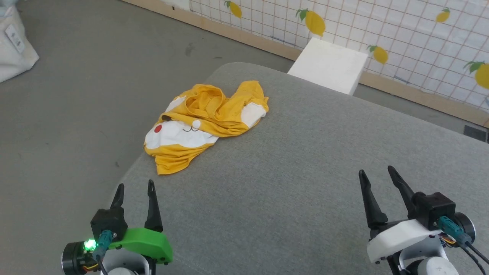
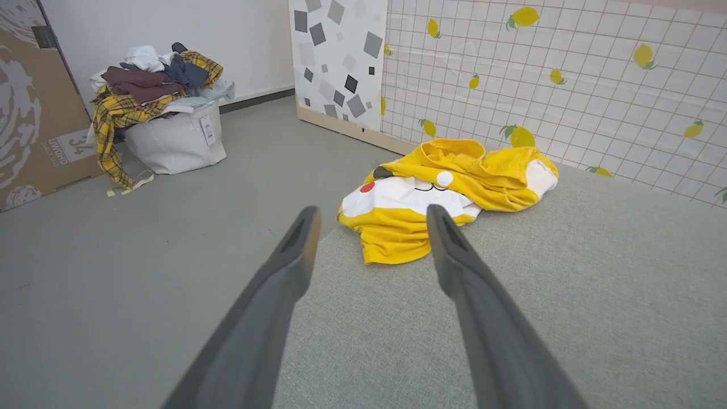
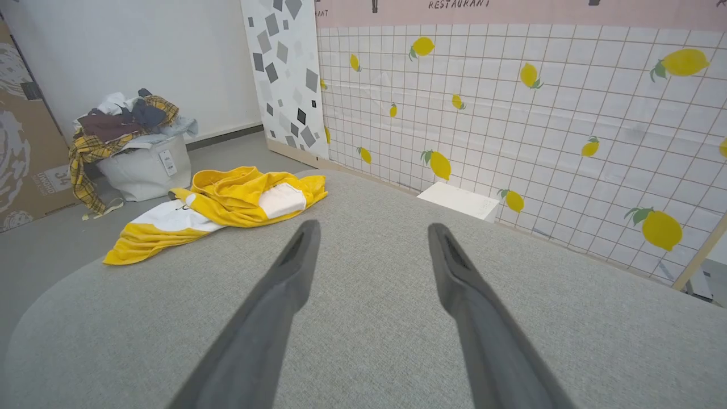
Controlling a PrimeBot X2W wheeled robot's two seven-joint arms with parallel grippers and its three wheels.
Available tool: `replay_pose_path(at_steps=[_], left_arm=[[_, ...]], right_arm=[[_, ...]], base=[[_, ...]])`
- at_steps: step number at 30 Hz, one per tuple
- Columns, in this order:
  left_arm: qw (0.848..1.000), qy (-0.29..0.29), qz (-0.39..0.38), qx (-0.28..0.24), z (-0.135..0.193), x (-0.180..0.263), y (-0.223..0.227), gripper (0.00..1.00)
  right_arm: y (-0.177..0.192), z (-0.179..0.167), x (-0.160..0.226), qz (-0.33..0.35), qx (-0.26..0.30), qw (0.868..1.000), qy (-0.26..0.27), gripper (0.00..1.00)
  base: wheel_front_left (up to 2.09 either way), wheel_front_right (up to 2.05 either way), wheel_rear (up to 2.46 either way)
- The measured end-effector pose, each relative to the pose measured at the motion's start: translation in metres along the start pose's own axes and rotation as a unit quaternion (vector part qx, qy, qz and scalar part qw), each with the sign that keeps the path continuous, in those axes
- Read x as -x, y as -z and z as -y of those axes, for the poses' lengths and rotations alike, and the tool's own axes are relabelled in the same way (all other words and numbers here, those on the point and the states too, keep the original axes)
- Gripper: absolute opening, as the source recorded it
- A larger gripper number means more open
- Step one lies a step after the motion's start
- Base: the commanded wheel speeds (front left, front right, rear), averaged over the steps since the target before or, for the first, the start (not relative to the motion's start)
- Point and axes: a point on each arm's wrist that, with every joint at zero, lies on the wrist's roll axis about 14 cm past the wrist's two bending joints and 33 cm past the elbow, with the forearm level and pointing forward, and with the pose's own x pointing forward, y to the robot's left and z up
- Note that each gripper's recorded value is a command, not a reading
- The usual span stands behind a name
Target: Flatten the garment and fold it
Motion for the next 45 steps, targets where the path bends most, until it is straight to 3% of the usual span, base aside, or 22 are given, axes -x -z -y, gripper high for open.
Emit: replay_pose_path(at_steps=[19, 25, 35, 41, 45], left_arm=[[0.999, -0.05, 0.004, 0.001, -0.031, 0.017, 0.003, 1.0], [0.998, -0.059, 0.01, 0.016, -0.033, 0.005, -0.002, 1.0], [0.999, -0.023, 0.012, 0.041, -0.01, -0.103, -0.042, 1.0], [0.996, 0.0, -0.08, 0.047, 0.009, -0.175, -0.028, 1.0], [0.981, 0.032, -0.178, 0.063, 0.04, -0.209, 0.005, 1.0]], right_arm=[[0.003, -0.033, -0.016, 0.001, -0.006, 0.999, -0.05, 1.0], [0.008, -0.034, -0.022, -0.002, -0.014, 0.998, -0.055, 1.0], [0.009, -0.025, -0.05, 0.013, -0.024, 0.998, -0.057, 1.0], [0.025, 0.01, -0.055, 0.006, -0.034, 0.999, -0.02, 1.0], [0.043, 0.039, -0.055, -0.002, -0.044, 0.999, 0.014, 1.0]], base=[[0.0, 0.0, 0.0], [0.0, 0.0, 0.0], [0.0, 0.0, 0.0], [0.0, 0.0, 0.0], [0.0, 0.0, 0.0]])
